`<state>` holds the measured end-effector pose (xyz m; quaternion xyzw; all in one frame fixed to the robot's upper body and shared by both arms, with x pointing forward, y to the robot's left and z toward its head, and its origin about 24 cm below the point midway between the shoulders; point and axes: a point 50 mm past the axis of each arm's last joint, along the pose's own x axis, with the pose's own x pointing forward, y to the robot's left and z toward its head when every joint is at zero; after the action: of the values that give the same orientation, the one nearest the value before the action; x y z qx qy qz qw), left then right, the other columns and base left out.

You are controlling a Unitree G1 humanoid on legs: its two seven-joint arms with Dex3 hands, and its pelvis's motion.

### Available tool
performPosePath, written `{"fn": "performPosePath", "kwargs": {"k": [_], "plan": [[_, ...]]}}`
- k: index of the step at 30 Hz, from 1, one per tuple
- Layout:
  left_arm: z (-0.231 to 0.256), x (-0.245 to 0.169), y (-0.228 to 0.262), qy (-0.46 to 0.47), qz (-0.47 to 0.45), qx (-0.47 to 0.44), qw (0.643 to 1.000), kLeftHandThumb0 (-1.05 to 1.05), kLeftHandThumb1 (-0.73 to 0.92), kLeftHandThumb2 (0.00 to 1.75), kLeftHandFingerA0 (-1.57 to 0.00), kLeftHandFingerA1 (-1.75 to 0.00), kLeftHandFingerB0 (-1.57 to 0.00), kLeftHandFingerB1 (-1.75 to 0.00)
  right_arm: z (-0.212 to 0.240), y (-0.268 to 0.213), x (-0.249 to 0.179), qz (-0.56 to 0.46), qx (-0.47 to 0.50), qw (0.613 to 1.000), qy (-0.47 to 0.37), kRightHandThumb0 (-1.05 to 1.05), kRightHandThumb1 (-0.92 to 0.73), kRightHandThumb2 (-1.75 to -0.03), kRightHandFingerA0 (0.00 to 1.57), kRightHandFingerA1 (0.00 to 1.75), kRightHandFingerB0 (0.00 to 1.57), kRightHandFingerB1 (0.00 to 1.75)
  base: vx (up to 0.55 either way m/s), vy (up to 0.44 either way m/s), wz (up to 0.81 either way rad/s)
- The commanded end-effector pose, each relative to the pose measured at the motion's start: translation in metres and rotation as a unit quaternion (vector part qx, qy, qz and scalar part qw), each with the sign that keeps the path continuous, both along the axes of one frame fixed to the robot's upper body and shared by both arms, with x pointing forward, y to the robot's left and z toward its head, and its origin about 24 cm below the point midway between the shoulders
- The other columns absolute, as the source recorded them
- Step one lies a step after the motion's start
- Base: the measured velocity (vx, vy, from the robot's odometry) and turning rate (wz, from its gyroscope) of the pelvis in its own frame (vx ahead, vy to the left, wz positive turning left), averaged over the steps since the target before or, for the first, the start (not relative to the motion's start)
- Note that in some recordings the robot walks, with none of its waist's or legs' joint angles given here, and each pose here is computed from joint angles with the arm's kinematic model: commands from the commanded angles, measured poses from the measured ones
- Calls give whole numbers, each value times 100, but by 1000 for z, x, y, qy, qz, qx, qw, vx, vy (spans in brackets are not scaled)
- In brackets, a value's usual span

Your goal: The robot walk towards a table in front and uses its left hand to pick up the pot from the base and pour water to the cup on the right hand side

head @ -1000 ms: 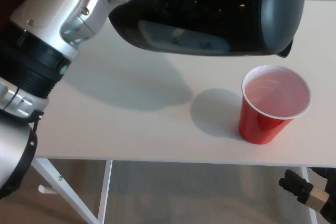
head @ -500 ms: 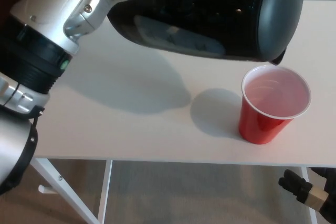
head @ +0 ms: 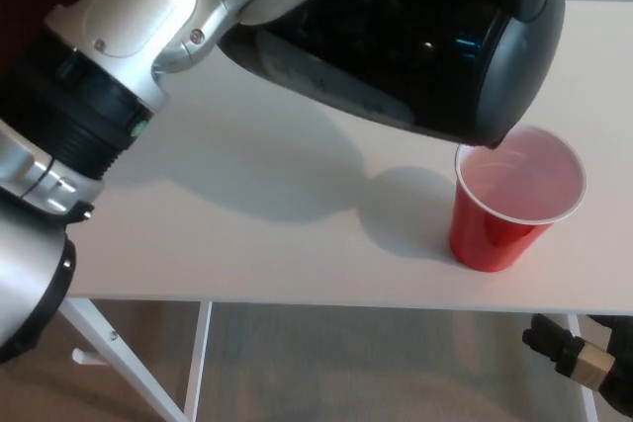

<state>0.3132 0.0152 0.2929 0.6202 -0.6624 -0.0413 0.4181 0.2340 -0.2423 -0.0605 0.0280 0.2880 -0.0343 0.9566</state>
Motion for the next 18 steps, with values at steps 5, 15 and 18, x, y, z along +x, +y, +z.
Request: {"fn": "performPosePath", "kwargs": {"k": [5, 15, 18], "plan": [[0, -8, -7, -15, -35, 16, 999, -37, 51, 62, -102, -165, -97, -89, 0, -3, -3, -6, -8, 1000, 6, -27, -59, -57, 55, 48, 27, 35, 0, 0, 0], [-16, -13, -7, -15, -34, 27, 999, -35, 55, 56, -106, -163, -95, -87, -6, -2, -9, -12, -2, 1000, 16, -24, -59, -57, 56, 49, 27, 35, 0, 0, 0], [-18, -13, -7, -21, -28, 29, 999, -32, 42, 87, -131, -137, -92, -96, -5, -2, -8, -18, 1, 1000, 16, -24, -58, -57, 57, 50, 28, 35, 0, 0, 0]]}}
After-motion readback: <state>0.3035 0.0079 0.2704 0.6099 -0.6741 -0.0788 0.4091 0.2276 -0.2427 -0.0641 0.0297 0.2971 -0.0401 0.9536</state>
